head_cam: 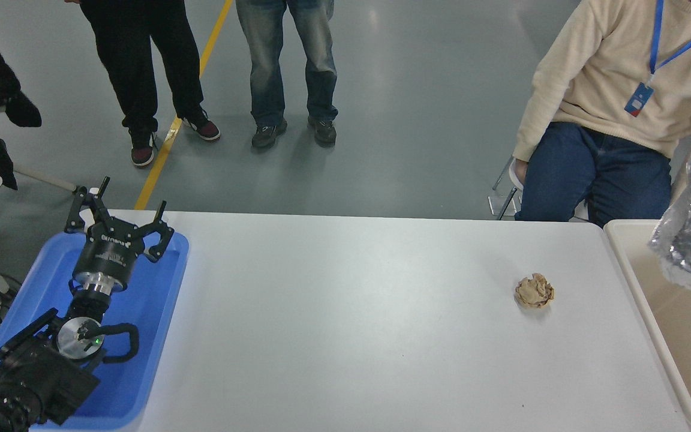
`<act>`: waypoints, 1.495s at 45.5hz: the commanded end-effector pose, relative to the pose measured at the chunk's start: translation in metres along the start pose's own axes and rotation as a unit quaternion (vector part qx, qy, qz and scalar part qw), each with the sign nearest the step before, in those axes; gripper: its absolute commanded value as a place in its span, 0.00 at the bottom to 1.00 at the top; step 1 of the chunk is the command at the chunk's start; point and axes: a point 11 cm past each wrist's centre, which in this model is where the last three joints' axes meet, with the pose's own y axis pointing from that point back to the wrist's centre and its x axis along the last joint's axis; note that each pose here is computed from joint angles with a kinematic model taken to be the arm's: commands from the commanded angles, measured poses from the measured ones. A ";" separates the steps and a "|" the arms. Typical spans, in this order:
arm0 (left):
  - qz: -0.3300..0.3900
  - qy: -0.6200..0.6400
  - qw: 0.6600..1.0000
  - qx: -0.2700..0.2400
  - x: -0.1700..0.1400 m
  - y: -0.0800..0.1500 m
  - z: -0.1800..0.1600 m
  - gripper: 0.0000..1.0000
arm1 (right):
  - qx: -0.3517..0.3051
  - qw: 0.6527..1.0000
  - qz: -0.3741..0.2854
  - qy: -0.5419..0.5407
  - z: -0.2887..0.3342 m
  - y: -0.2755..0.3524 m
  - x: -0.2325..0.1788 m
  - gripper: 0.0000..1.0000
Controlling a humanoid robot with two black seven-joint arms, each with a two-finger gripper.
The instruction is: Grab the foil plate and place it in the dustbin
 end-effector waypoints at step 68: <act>0.000 -0.001 1.000 0.000 0.000 0.000 0.001 1.00 | -0.121 0.941 0.305 -0.085 0.059 -0.223 0.022 0.00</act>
